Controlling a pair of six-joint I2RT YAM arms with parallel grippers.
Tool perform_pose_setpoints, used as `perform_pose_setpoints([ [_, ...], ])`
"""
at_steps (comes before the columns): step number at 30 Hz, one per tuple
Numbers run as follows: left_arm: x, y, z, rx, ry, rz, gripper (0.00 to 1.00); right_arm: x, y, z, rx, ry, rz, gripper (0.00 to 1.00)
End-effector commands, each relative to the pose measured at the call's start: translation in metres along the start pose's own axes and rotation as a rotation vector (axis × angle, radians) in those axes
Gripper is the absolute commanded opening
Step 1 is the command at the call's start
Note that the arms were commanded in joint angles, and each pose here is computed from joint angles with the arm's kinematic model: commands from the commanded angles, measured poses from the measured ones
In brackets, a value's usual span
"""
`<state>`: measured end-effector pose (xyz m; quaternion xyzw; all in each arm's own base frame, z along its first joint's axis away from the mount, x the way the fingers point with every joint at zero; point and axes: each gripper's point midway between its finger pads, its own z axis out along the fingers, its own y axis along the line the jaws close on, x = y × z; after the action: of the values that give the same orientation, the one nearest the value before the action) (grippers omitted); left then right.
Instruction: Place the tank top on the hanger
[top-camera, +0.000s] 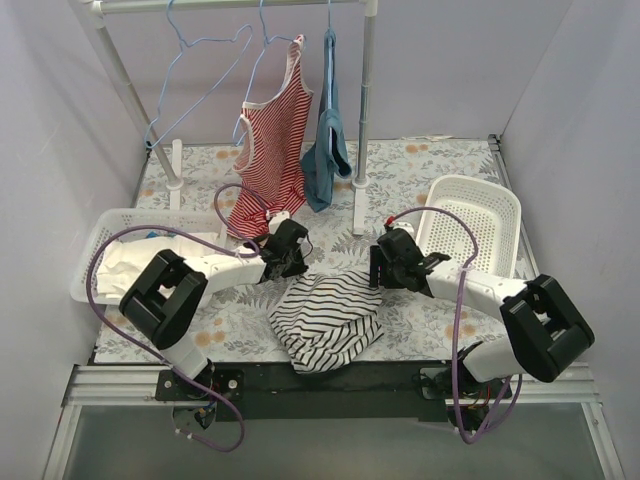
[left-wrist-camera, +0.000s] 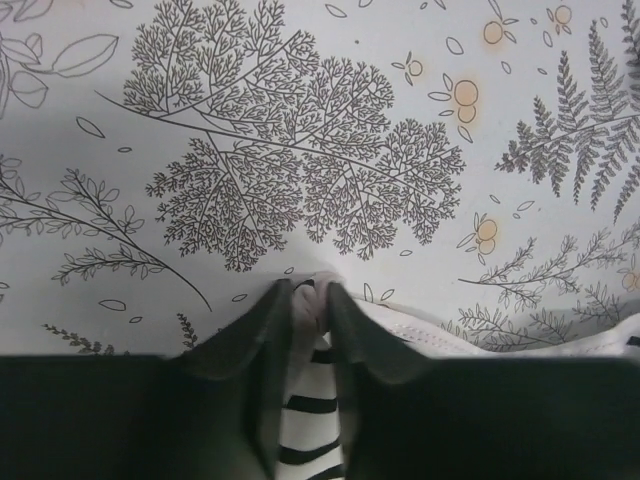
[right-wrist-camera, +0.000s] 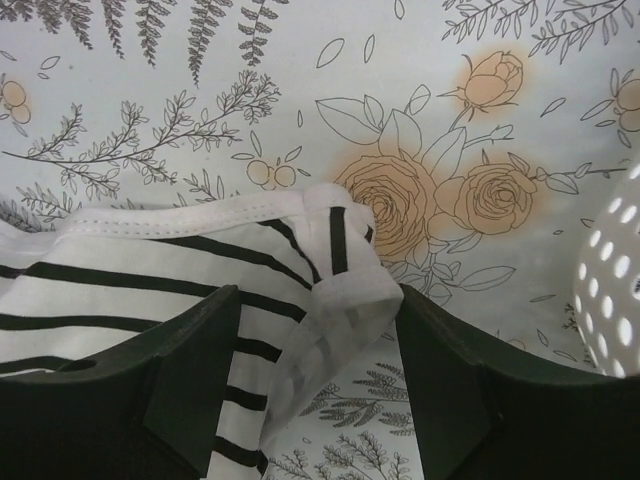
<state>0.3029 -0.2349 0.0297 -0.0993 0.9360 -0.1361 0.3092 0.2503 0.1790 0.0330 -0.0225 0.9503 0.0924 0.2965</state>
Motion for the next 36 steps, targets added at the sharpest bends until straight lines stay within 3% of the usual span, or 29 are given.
perform_pose_setpoints([
  [1,0.003,0.003,0.001,0.001,0.004,0.011,0.05,-0.002,0.0,0.013,-0.002,-0.026,0.029,0.59],
  [3,-0.005,0.001,-0.005,0.006,-0.022,0.017,0.0,-0.008,0.008,0.01,-0.031,-0.028,0.023,0.4],
  [4,-0.013,-0.001,-0.014,0.015,-0.043,0.019,0.0,-0.013,0.011,0.008,-0.042,-0.038,0.025,0.23],
  [8,-0.051,-0.01,-0.049,0.03,-0.156,0.017,0.0,-0.055,0.029,-0.026,-0.109,-0.136,0.014,0.01],
  [14,-0.115,-0.033,-0.129,0.117,-0.333,0.01,0.0,-0.136,0.049,-0.11,-0.191,-0.374,0.001,0.01],
  [24,-0.199,-0.064,-0.283,0.346,-0.611,-0.002,0.0,-0.233,0.064,-0.252,-0.303,-0.734,-0.038,0.01],
  [27,-0.223,-0.073,-0.324,0.396,-0.695,0.003,0.0,-0.253,0.069,-0.275,-0.308,-0.793,-0.057,0.01],
  [32,-0.242,-0.083,-0.364,0.466,-0.763,0.005,0.0,-0.284,0.084,-0.328,-0.388,-0.907,-0.082,0.01],
  [36,-0.225,-0.08,-0.354,0.474,-0.704,0.009,0.0,-0.27,0.09,-0.32,-0.441,-0.873,-0.102,0.01],
])
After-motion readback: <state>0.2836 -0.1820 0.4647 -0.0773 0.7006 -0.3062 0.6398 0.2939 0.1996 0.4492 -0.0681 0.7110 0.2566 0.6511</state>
